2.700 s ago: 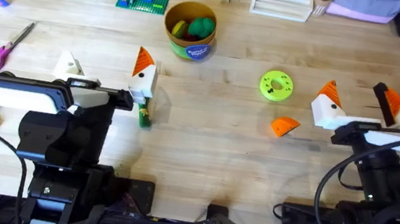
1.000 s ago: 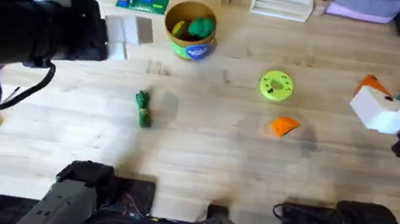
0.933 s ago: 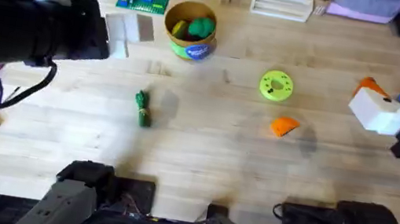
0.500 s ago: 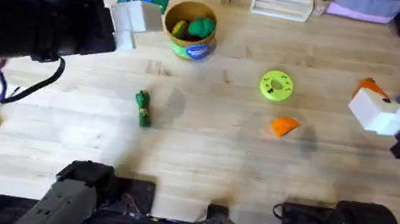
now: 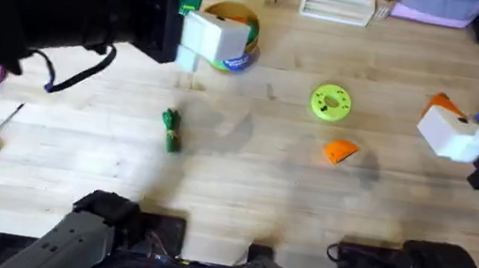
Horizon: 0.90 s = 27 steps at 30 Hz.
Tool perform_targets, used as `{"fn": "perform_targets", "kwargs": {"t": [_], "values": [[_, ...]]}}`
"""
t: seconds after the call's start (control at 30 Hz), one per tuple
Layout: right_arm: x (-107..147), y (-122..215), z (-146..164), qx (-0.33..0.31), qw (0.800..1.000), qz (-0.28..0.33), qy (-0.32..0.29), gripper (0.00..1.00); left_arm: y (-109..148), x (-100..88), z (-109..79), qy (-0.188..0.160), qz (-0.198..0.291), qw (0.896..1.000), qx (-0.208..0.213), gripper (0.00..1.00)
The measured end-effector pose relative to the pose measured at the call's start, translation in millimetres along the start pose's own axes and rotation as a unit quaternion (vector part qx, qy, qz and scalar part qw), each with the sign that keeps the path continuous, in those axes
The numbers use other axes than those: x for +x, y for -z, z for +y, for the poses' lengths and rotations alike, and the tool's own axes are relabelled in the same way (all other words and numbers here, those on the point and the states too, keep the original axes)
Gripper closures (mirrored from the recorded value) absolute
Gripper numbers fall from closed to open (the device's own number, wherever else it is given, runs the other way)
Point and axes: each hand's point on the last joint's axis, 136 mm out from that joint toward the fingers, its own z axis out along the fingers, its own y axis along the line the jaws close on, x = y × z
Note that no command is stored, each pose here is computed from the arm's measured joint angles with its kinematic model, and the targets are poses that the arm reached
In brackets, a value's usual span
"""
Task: Pick up the gripper from the table and insert it into the empty holder that is missing its gripper. Then pick up a screw, insert it into the mounting hole, and use the screwdriver to tighten it. Finally, clean up the table by picking up the vegetable and placing it into the bucket.
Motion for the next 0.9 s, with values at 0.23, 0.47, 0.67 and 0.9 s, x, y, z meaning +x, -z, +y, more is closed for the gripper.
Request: {"fn": "perform_targets", "kwargs": {"t": [0.23,0.47,0.67,0.9], "values": [[0.0,0.0,0.0,0.0,1.0,0.0,0.0,0.01,-47.5,11.7,-42.7,-0.088,-0.068,0.991,0.07,0.006],[0.0,0.0,0.0,0.0,1.0,0.0,0.0,0.01,-54.9,52.0,-72.8,-0.107,-0.16,0.975,0.109,0.007],[0.0,0.0,0.0,0.0,1.0,0.0,0.0,0.011,-55.6,97.7,-82.4,-0.116,-0.195,0.965,0.132,0.007],[0.0,-0.1,0.0,0.0,1.0,0.0,0.0,0.01,-47.2,123.8,-84.1,-0.115,-0.229,0.956,0.143,0.008]]}}
